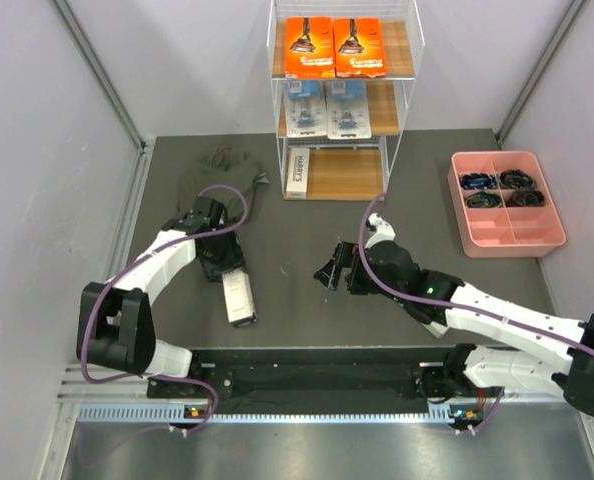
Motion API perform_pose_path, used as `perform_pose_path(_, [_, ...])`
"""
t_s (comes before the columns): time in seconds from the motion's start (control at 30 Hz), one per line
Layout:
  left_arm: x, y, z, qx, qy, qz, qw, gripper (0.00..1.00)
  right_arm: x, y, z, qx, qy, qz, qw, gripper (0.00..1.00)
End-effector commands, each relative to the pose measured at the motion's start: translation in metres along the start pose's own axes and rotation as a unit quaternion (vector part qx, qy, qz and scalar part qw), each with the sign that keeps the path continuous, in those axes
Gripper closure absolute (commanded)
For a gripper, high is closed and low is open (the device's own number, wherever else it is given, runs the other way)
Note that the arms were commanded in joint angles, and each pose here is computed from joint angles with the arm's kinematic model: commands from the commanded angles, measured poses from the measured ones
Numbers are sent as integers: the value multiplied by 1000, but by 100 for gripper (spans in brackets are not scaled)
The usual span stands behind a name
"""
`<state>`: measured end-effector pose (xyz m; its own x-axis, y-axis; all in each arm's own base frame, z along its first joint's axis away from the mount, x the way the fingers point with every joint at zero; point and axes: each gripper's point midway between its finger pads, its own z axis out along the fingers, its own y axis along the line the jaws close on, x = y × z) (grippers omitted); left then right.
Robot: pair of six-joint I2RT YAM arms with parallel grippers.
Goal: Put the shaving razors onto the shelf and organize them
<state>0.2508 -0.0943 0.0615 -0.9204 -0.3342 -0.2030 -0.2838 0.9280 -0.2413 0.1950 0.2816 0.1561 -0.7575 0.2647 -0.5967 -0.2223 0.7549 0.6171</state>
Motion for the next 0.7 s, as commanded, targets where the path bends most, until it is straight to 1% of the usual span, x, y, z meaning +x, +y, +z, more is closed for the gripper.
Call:
perform_pose_path(0.0, [-26,-43,-22,93,-47,-35,994,59,-21,30,-10,-43,-27,-8,999,1])
perform_pose_path(0.1, [-32,-62,-27,146,-56,-61,986,59,-21,37,-8,-48,-29,-10,998,1])
perform_pose_path(0.13, [-34,-69,-31,164,-59,-79,981,59,-19,42,-8,-50,-27,-14,998,1])
perform_pose_path(0.17, [-30,-73,-29,180,-49,-88,979,59,-20,44,-8,-50,-29,-16,998,1])
perform_pose_path(0.2, [-35,-82,-31,203,-59,-92,973,59,-17,45,-6,-48,-27,-19,998,1])
perform_pose_path(0.27, [-31,-90,-31,231,-43,-120,965,59,-15,52,-6,-52,-31,-25,998,1])
perform_pose_path(0.3, [-36,-97,-34,251,-51,-122,959,59,-13,54,-4,-51,-30,-28,998,1])
perform_pose_path(0.37, [-34,-102,-34,268,-40,-141,952,59,-8,59,-3,-52,-28,-30,998,1])
perform_pose_path(0.43, [-38,-108,-37,286,-44,-155,945,59,-5,61,1,-51,-31,-33,998,1])
perform_pose_path(0.47, [-34,-109,-36,297,-35,-160,941,60,0,65,1,-55,-28,-36,997,1])
perform_pose_path(0.5, [-38,-114,-39,314,-41,-161,935,60,1,70,1,-58,-29,-37,997,1])
perform_pose_path(0.53, [-35,-114,-37,318,-32,-176,931,60,7,69,6,-52,-24,-43,997,1])
perform_pose_path(0.67, [-35,-116,-38,329,-33,-189,925,61,20,79,11,-50,-15,-54,997,1])
